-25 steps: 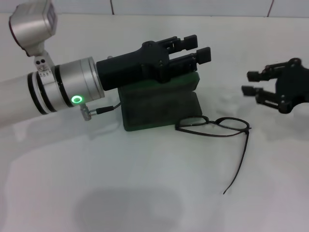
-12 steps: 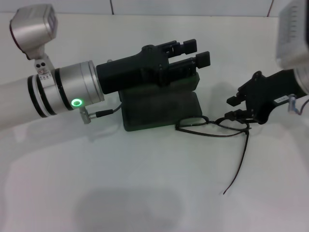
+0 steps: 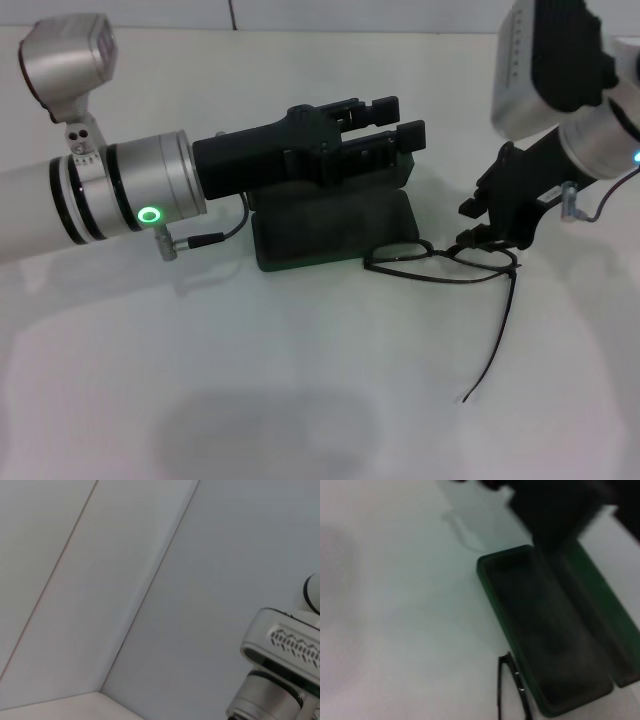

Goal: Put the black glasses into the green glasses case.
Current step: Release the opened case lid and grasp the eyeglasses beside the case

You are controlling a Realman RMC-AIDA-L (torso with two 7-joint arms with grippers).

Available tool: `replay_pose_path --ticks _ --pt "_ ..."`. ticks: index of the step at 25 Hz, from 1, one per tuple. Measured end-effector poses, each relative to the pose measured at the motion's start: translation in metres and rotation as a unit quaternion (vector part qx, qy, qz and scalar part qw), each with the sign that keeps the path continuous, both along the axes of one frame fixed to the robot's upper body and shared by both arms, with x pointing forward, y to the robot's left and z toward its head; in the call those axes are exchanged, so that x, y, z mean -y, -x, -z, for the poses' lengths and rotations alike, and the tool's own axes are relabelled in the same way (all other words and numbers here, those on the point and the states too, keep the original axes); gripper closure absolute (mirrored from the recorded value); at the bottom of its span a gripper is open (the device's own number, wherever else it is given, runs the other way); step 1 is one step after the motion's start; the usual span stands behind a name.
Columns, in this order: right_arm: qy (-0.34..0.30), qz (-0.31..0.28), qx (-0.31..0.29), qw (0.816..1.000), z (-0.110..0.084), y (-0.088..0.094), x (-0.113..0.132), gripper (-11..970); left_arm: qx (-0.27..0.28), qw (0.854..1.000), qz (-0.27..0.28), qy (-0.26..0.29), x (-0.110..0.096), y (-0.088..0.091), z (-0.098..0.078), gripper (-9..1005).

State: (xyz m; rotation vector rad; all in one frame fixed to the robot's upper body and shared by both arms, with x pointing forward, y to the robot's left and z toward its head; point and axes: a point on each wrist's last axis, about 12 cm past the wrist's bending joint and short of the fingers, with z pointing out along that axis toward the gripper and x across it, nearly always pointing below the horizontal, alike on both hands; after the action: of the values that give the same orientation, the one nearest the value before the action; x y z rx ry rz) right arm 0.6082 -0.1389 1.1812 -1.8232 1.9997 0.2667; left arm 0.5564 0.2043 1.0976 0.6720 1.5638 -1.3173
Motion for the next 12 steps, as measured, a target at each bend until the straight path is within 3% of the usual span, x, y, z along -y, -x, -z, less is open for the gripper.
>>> replay_pose_path --ticks 12 --pt "0.027 -0.008 0.010 1.000 0.029 0.003 -0.015 658 0.002 1.000 0.002 -0.002 0.001 0.000 0.000 371"
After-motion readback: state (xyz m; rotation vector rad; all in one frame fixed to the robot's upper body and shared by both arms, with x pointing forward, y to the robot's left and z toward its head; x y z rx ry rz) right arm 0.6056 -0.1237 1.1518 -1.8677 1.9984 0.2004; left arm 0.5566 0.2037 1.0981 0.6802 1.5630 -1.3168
